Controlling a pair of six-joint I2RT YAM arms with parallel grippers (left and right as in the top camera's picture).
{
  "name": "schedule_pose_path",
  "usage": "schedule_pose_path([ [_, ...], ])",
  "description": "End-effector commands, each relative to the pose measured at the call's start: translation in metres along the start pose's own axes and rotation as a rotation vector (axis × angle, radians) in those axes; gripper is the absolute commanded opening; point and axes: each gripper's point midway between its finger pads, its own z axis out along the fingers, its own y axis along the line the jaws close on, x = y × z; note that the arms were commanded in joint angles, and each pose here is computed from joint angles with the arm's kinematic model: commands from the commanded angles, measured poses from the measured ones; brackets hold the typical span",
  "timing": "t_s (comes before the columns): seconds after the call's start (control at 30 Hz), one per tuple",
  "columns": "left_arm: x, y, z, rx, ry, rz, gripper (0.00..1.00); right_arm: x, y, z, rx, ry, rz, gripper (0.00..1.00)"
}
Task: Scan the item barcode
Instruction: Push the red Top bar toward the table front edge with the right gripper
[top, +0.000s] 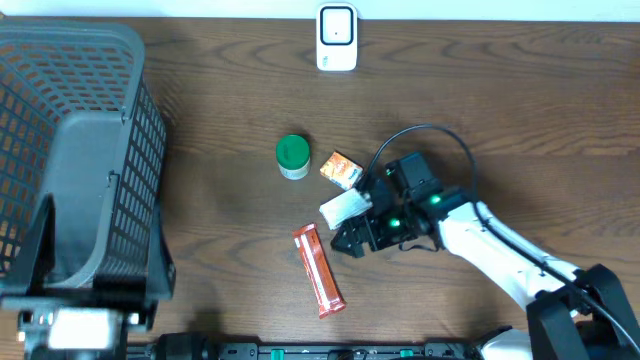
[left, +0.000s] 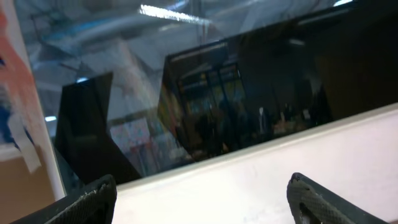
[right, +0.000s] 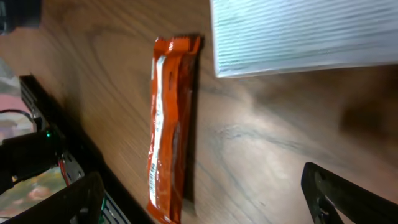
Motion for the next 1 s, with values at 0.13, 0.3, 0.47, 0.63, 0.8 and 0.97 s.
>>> schedule_pose_path([
  [0.13,-0.018,-0.002,-0.02,-0.005,-0.063,0.011,0.87,0.013,0.026,0.027,-0.069,0.044,0.001,0.97],
  [0.3,-0.018,-0.002,-0.02,-0.005,-0.065,0.012,0.87,0.021,0.018,0.057,-0.046,0.1,0.045,0.95],
  [0.47,-0.018,-0.002,-0.02,-0.005,-0.065,0.012,0.87,0.041,0.008,0.081,-0.04,0.195,0.094,0.92],
  [0.63,-0.018,-0.002,-0.02,-0.005,-0.065,0.012,0.87,0.063,0.007,0.101,-0.056,0.282,0.114,0.84],
  [0.8,-0.018,-0.002,-0.02,-0.005,-0.065,0.012,0.87,0.077,0.005,0.107,-0.037,0.332,0.131,0.52],
  [0.97,-0.018,-0.002,-0.02,-0.005,-0.065,0.012,0.87,0.077,0.003,0.107,-0.022,0.329,0.126,0.22],
])
